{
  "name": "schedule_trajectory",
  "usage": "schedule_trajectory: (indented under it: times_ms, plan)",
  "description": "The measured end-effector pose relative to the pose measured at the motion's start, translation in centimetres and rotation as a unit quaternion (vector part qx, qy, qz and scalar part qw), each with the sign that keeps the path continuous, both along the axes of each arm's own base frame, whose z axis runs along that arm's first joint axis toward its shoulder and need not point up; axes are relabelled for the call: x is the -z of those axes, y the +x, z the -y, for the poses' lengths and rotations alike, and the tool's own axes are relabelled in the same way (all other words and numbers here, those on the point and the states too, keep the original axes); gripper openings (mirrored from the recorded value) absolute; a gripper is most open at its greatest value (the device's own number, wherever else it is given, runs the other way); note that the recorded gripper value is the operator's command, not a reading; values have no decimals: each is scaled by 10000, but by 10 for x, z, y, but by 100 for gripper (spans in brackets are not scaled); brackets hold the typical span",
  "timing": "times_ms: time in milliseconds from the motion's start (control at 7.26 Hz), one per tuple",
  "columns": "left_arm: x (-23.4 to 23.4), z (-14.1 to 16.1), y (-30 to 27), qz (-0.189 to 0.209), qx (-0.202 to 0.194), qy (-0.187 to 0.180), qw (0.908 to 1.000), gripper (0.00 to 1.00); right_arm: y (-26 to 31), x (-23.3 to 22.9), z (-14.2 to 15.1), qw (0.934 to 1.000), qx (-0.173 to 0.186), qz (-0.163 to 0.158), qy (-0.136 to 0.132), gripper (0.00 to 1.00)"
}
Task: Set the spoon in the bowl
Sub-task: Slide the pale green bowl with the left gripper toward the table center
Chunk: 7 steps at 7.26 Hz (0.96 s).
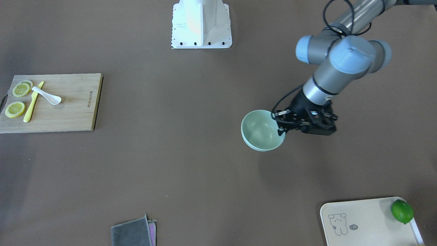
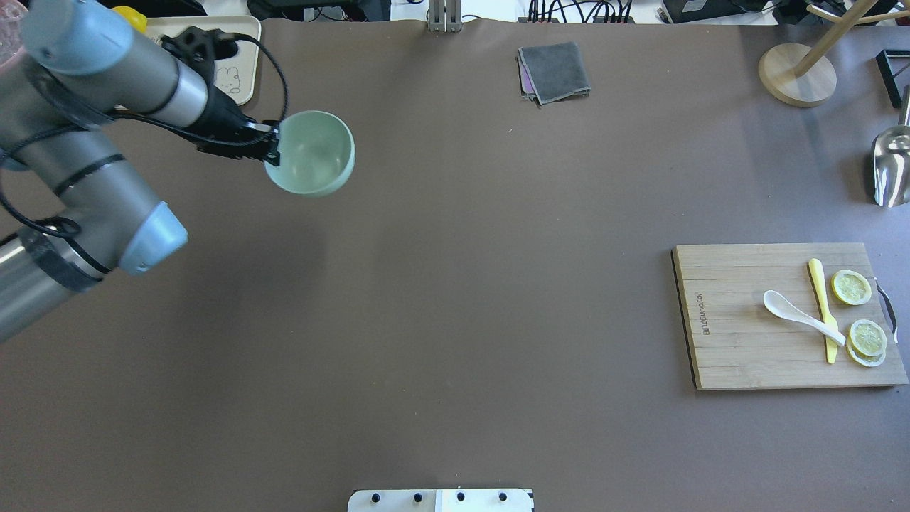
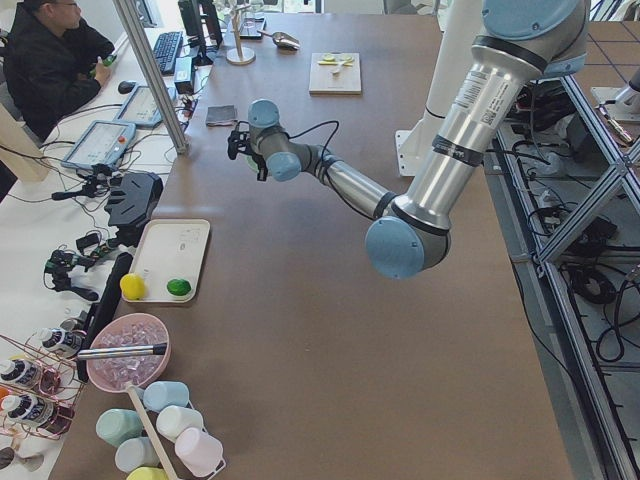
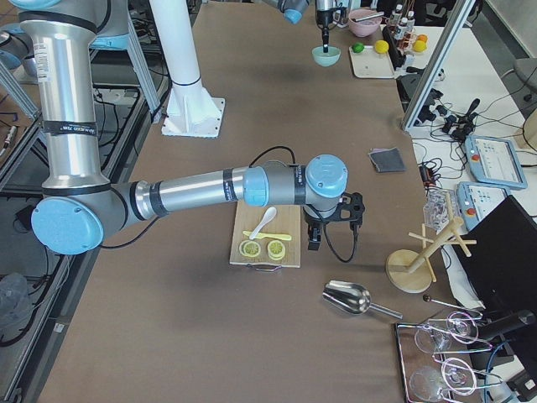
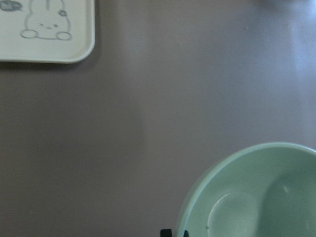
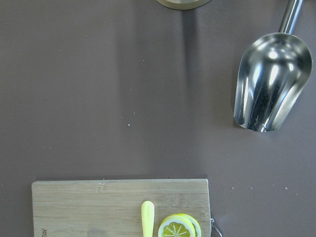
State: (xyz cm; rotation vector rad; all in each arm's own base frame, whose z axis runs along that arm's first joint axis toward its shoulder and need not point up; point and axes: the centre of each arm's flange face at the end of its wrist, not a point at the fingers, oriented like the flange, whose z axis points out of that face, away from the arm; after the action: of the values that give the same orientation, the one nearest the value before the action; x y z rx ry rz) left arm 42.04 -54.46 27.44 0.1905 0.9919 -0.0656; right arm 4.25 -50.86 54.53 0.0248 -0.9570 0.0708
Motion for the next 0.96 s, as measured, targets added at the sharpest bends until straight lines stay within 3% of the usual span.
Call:
schedule_trajectory:
  times_ms: [275, 688, 826, 964]
  plan:
    - [21, -56, 84, 264, -71, 18, 9996, 0, -2, 4, 2, 9999, 6, -10, 139, 100]
    - [32, -84, 121, 193, -31, -130, 9997, 0, -2, 4, 3, 9999, 5, -9, 164, 100]
    - [33, -85, 124, 160, -10, -150, 9998, 97, -2, 3, 3, 9999, 4, -9, 153, 100]
    - [34, -86, 125, 147, 5, -151, 9998, 98, -2, 4, 3, 9998, 8, -10, 183, 100]
